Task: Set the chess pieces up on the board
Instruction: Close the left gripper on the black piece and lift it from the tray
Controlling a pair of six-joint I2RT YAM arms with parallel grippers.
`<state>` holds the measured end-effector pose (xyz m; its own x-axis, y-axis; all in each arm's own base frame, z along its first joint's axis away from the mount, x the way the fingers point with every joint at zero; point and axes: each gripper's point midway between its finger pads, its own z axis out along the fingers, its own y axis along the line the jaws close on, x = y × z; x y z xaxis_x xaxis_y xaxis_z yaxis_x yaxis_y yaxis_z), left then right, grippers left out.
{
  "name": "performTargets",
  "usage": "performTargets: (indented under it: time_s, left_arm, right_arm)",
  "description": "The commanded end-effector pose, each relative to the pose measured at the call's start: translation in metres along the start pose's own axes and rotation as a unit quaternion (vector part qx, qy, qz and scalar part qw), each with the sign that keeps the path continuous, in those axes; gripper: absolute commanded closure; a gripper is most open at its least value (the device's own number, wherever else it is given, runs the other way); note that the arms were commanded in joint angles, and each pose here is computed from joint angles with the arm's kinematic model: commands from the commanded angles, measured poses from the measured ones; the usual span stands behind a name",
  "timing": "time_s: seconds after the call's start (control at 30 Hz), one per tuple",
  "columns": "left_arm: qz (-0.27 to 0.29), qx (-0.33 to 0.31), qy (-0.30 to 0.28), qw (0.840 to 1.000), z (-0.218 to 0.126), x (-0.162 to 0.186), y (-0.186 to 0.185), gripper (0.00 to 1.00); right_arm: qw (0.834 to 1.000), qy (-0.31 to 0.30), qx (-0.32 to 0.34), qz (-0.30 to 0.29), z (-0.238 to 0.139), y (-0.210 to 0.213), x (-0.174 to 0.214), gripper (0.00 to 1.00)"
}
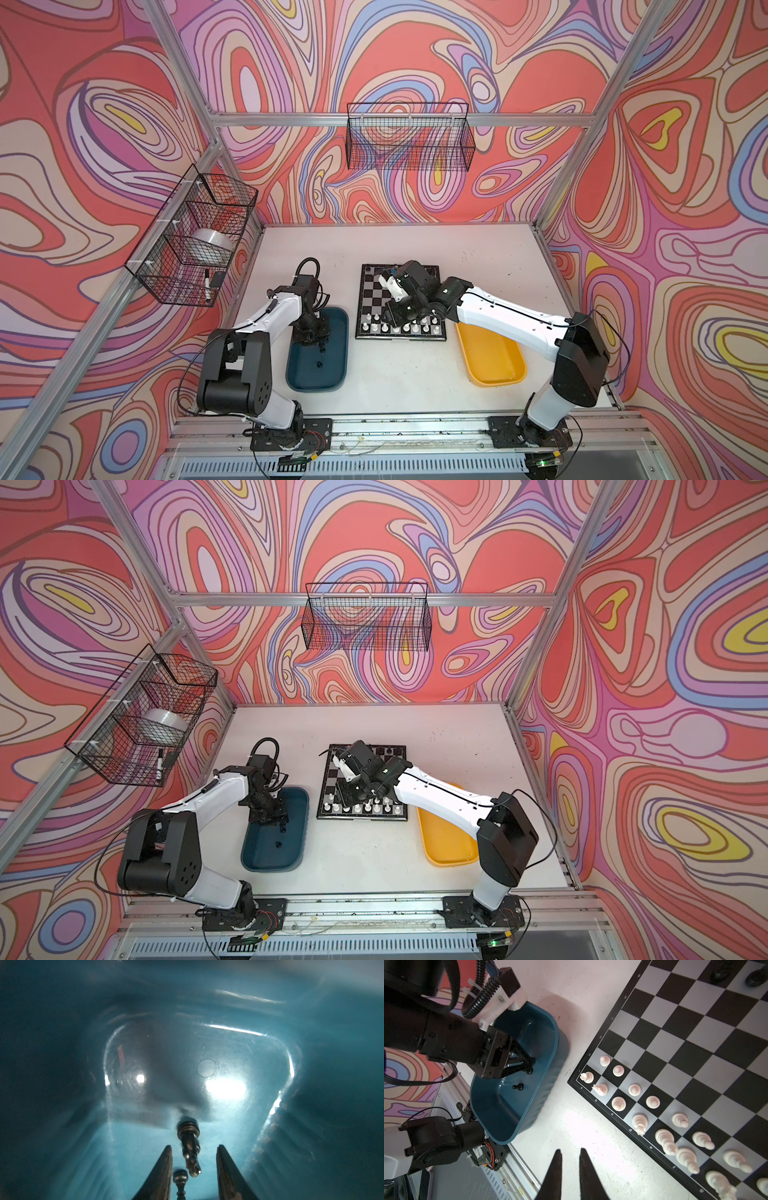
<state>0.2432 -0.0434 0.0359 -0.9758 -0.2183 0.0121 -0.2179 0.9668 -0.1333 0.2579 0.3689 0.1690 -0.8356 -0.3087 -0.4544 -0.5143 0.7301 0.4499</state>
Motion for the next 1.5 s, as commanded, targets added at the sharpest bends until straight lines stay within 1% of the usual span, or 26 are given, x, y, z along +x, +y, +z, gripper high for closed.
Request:
performTargets:
  time_s: [0.0,0.9,1.13,1.23,1.47]
  left_arm:
    - [-0.008,-0.008,0.003,1.000,0.0012,0.0047,0.0033,0.65]
    - [-0.008,-0.011,0.004,1.000,0.0013,0.0037,0.0041,0.87]
    - [-0.005,-0.013,0.000,1.000,-0.0014,0.0012,0.0040,0.88]
    - [-0.004,-0.012,-0.002,1.000,-0.0025,0.0003,0.0037,0.82]
    - [-0.002,-0.016,-0.002,1.000,-0.0021,0.0001,0.0042,0.82]
  right_arm:
    - [1.000,-0.015,-0.004,-0.005,-0.0080,0.0064,-0.0028,0.84]
    - [1.000,-0.013,-0.005,-0.007,-0.0057,0.0072,-0.0019,0.84]
    - [1.000,-0.011,-0.004,-0.007,-0.0040,0.0061,-0.0006,0.84]
    - [1.000,-0.012,-0.003,-0.007,-0.0042,0.0061,-0.0010,0.84]
    - [1.000,-0.011,-0.004,-0.008,-0.0030,0.0054,-0.0001,0.84]
